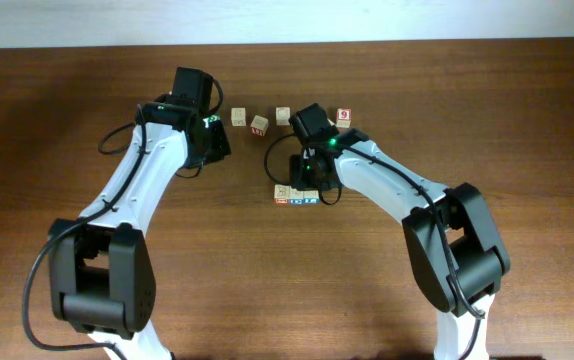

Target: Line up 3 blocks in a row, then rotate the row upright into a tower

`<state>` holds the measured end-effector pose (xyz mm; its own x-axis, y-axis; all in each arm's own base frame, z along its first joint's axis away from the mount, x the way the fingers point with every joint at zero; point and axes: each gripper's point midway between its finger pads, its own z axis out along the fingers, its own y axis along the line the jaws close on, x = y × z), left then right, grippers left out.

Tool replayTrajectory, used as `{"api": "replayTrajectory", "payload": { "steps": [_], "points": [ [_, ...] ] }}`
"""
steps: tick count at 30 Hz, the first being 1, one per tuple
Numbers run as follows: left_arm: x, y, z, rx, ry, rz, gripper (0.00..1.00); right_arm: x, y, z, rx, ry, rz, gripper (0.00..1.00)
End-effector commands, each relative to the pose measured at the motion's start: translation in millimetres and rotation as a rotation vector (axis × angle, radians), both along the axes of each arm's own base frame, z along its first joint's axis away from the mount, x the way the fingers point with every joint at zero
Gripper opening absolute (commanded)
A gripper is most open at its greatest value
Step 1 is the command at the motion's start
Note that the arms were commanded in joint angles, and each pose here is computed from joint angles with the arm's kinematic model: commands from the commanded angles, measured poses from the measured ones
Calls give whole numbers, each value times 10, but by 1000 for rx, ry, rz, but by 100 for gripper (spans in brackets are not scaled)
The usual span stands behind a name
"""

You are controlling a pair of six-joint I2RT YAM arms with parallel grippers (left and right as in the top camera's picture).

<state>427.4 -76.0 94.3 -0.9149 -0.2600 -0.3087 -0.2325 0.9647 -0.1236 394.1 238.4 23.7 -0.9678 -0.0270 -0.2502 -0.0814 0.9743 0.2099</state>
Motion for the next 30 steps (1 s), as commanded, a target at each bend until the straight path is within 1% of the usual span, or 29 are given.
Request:
{"api": "replayTrajectory", "payload": {
  "steps": [1, 6, 7, 9, 11, 13, 14, 15, 16, 17, 18, 20, 22, 23, 25, 27, 29, 30],
  "points": [
    [-33, 12, -77, 22, 17, -14, 21, -20, 70, 11, 19, 10, 6, 22],
    [-30, 13, -76, 22, 16, -14, 21, -27, 66, 12, 17, 14, 6, 23],
    [-29, 12, -75, 21, 15, -14, 21, 12, 75, 39, 23, 1, 5, 27],
    [-29, 12, -74, 21, 15, -14, 22, 148, 69, 168, 40, -30, -7, 30],
    [-27, 10, -72, 28, 13, -34, 20, 362, 11, 501, 60, -70, -37, 30],
    [-6, -3, 28, 50, 3, -116, 8, 502, -71, 996, 82, -93, -14, 30],
    [0, -27, 165, 54, -3, -166, 0, 520, -112, 1249, 98, -95, 1, 29],
    [-5, -78, 295, 41, -9, -219, 0, 504, -163, 1519, 119, -92, 23, 29],
    [-35, -180, 448, 2, -12, -288, 0, 446, -252, 1763, 135, -74, 27, 29],
    [-74, -302, 544, -50, -17, -369, 0, 362, -346, 1907, 139, -52, 48, 27],
    [-172, -492, 585, -138, -15, -492, 0, 191, -547, 2019, 120, 8, 65, 25],
    [-288, -574, 447, -184, 42, -521, 0, 30, -775, 1900, 87, 106, 60, 20],
    [-326, -610, 245, -186, 77, -529, 0, -15, -807, 1721, 80, 156, 51, 19],
    [-336, -644, 96, -187, 94, -534, 0, 15, -748, 1593, 90, 157, 61, 19],
    [-287, -652, -132, -177, 120, -490, 0, 116, -542, 1395, 107, 112, 98, 20],
    [-169, -569, -301, -143, 130, -390, 0, 208, -223, 1191, 133, 52, 127, 20],
    [-82, -458, -351, -100, 120, -318, 0, 261, -16, 997, 114, 10, 103, 19],
    [-50, -368, -363, -56, 116, -271, 0, 262, 67, 883, 94, -2, 85, 18]
  ]
}}
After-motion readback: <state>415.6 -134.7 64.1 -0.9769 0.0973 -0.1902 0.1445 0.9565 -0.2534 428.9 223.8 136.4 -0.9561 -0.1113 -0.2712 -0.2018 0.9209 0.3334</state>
